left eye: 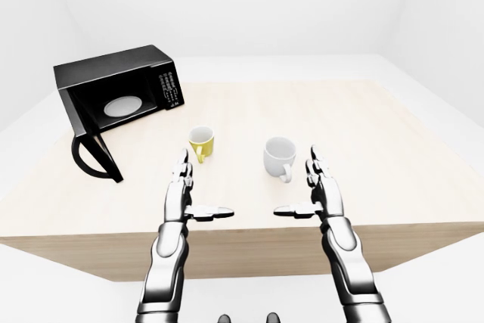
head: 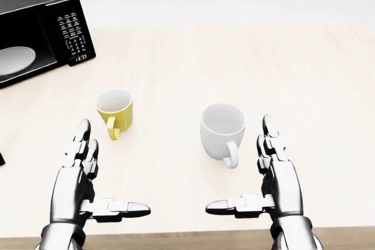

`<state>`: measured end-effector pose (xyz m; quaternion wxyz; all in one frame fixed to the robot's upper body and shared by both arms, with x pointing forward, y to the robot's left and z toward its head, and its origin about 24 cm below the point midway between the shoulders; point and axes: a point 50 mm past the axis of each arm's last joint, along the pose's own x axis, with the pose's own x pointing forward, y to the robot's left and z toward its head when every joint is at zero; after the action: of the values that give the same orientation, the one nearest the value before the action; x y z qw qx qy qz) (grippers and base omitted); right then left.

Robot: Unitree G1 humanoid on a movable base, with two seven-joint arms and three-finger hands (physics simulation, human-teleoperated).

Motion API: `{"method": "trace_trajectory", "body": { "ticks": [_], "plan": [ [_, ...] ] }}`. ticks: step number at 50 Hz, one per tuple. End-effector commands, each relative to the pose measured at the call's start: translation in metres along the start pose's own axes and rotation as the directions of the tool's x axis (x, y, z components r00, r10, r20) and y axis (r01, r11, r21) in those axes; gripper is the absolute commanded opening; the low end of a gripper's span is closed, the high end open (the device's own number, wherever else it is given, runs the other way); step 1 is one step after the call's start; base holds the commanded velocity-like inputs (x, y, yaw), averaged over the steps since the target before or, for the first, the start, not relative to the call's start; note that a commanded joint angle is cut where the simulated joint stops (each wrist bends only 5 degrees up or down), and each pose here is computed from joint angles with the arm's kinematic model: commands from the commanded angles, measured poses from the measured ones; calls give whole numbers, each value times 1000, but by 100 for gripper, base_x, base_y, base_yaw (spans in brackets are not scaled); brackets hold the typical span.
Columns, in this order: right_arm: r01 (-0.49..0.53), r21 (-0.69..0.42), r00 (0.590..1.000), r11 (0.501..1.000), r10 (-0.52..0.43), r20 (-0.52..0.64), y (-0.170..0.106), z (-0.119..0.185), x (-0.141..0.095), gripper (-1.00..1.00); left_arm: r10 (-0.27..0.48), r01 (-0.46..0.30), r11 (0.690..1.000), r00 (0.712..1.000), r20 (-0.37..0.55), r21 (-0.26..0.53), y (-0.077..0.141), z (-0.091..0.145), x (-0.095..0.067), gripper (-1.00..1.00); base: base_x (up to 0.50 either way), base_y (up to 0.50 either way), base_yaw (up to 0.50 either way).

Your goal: Close the microwave.

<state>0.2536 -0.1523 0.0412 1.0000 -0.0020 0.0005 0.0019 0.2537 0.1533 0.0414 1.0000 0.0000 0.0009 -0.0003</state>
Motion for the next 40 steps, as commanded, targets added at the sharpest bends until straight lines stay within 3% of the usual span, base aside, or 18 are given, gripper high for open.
{"method": "trace_trajectory", "body": {
  "ticks": [1, 17, 18, 19, 20, 21, 22, 23, 24, 25, 27, 30, 40],
  "plan": [
    [-7, -10, 1000, 1000, 7, -3, -5, 0, 0, 100, -2, 2, 1000, 1000, -3, 0, 7, 0, -1, 100, 0, 0, 0],
    [-12, -19, 1000, 1000, 11, -14, -3, -3, 0, 100, -16, 16, 1000, 1000, -5, -12, 6, 4, -4, 100, 0, 0, 0],
    [-12, -28, 1000, 1000, 11, -18, -1, -1, -1, 100, -19, 19, 1000, 1000, -4, -13, 6, 6, -7, 100, 0, 0, 0],
    [-15, -61, 1000, 998, 15, 3, 3, 11, -7, 100, -46, 48, 998, 997, 60, -37, 5, 24, -16, 100, 0, 0, 0],
    [-17, -73, 999, 997, 21, 50, 6, 23, -12, 100, -65, 75, 995, 985, 158, -63, 6, 47, -27, 100, 0, 0, 0],
    [-17, -86, 991, 996, 28, 134, 8, 43, -20, 100, -80, 112, 989, 952, 296, -93, 9, 78, -46, 100, 0, 0, 0],
    [-16, -95, 983, 995, 33, 182, 9, 54, -25, 100, -79, 119, 988, 931, 357, -93, 11, 93, -56, 100, 0, 0, 0],
    [-8, -114, 951, 994, 43, 307, 11, 84, -41, 100, -58, 109, 991, 879, 473, -81, 18, 121, -78, 100, 0, 0, 0],
    [0, -124, 927, 992, 47, 373, 12, 100, -51, 100, -42, 96, 992, 848, 529, -76, 23, 134, -89, 100, 0, 0, 0],
    [14, -143, 871, 990, 58, 487, 15, 127, -71, 100, -24, 74, 996, 800, 599, -59, 29, 152, -106, 100, 0, 0, 0],
    [27, -149, 808, 988, 66, 586, 16, 151, -89, 100, 0, 45, 998, 760, 650, -52, 34, 163, -117, 100, 0, 0, 0],
    [46, -158, 765, 986, 67, 641, 15, 164, -101, 100, -3, 40, 998, 767, 641, -44, 37, 162, -120, 100, 0, 0, 0],
    [43, -166, 791, 985, 68, 608, 16, 156, -94, 100, -2, 31, 999, 758, 652, -34, 37, 163, -120, 100, 0, 0, 0]
  ]
}}
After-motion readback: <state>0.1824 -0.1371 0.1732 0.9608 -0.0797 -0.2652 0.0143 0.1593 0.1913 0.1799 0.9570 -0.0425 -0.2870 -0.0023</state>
